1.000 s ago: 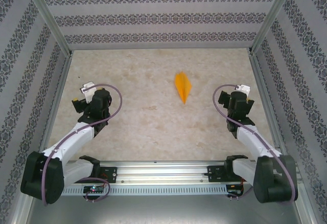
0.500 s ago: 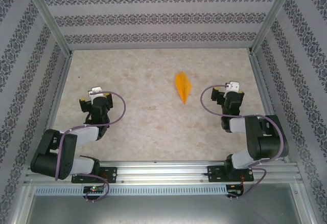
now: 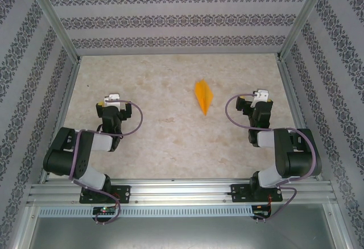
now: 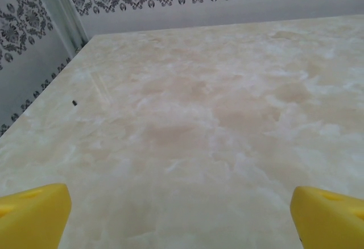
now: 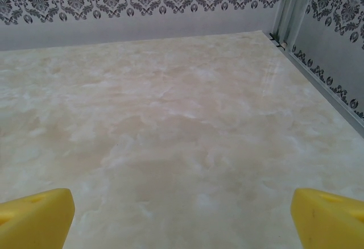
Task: Fold a paper plane with a square sheet of paper (fold left side to right side)
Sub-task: Reset both arms
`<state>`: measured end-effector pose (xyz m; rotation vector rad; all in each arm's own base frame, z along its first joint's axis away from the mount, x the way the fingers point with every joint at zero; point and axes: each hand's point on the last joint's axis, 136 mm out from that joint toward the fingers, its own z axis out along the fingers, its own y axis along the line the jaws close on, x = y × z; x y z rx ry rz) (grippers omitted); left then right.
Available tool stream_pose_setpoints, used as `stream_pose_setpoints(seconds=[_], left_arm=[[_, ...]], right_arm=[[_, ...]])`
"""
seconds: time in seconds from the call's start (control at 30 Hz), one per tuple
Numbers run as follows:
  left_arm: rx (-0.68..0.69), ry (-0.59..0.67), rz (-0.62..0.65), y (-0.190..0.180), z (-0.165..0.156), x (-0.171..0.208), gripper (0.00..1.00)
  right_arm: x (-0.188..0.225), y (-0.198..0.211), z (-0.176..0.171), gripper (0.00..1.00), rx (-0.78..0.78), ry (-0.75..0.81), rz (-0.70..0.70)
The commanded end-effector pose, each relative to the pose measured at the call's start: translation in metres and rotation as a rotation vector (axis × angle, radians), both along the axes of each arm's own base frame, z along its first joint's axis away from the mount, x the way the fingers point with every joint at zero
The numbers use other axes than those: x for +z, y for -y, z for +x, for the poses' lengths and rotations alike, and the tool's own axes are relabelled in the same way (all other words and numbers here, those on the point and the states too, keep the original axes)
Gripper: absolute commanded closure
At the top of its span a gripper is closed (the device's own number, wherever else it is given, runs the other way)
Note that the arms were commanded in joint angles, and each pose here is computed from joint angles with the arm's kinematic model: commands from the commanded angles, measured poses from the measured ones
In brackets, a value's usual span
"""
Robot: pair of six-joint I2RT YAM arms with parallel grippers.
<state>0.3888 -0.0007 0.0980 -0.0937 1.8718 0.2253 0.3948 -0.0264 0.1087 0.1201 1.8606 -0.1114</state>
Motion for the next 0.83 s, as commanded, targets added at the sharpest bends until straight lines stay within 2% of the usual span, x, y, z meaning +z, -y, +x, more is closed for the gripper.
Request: stream_pose_setpoints(seconds=[0.0,0.03,0.1,0.8], left_arm=[[-0.033,0.032,-0.01,0.0023,0.0087,0.0105,0.0],[-0.032,0.058,-0.011,0.0009,0.0106,0.0114,0.0],[-0.035,0.025,-0.026,0.0001,0.0104,0.0088,0.0],[-0.035,0.027,-0.031,-0.0016,0.011,0.0082,0.0]], right_arm=[[0.018,-0.0024,0.0057,0.02,0.02,0.061,-0.007],[0.0177,-0.0024,0.006,0.02,0.02,0.061,-0.007],[0.0177,-0.0033,0.0057,0.02,0.023,0.06,-0.009],[0.0174,-0.0051,0.0065,0.02,0.028,0.055,-0.015]])
